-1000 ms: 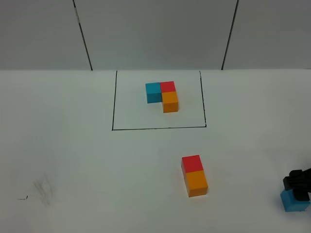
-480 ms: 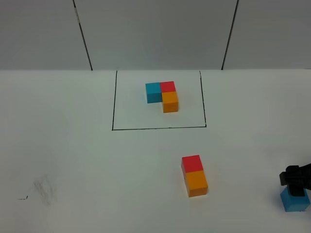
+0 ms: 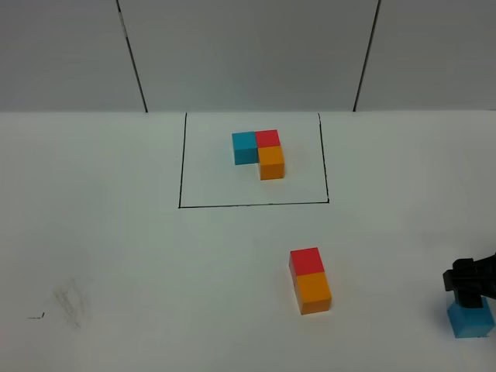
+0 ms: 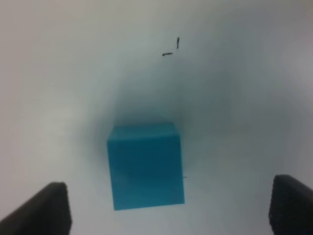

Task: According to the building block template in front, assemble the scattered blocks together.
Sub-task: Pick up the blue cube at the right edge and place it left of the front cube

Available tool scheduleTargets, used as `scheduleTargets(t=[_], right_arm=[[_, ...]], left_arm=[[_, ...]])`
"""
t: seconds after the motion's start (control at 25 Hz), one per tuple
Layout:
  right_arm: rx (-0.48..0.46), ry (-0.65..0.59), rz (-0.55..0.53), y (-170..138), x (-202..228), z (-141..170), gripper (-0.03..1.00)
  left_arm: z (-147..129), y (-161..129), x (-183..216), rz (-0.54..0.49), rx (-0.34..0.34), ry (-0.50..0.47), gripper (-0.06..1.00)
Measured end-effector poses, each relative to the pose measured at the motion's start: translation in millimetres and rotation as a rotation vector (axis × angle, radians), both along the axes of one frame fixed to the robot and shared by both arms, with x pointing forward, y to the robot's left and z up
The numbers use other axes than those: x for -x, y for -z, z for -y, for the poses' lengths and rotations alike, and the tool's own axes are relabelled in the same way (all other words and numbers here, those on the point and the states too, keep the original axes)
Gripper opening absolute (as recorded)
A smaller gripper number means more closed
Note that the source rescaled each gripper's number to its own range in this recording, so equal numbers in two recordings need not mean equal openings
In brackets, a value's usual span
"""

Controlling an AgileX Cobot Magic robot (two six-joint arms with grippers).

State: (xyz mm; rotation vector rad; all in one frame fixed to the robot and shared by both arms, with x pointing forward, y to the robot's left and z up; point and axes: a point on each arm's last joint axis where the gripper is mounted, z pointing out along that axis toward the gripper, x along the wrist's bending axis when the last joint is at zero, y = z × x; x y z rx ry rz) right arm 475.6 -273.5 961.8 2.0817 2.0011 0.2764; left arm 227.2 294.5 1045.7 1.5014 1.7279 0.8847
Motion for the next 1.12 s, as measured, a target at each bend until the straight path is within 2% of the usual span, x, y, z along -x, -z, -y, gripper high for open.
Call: scheduleTargets(t=[0.24, 1.12], right_arm=[[-0.027, -0.027, 0.0, 0.0, -0.1, -3.1, 0.67], [-0.026, -0.039, 0.009, -0.2, -0.9, -3.3, 0.67]], left_arm=[[0.0, 0.0, 0.0, 0.0, 0.0, 0.0, 0.65], [0.0, 0.0, 0.0, 0.0, 0.0, 0.0, 0.65]])
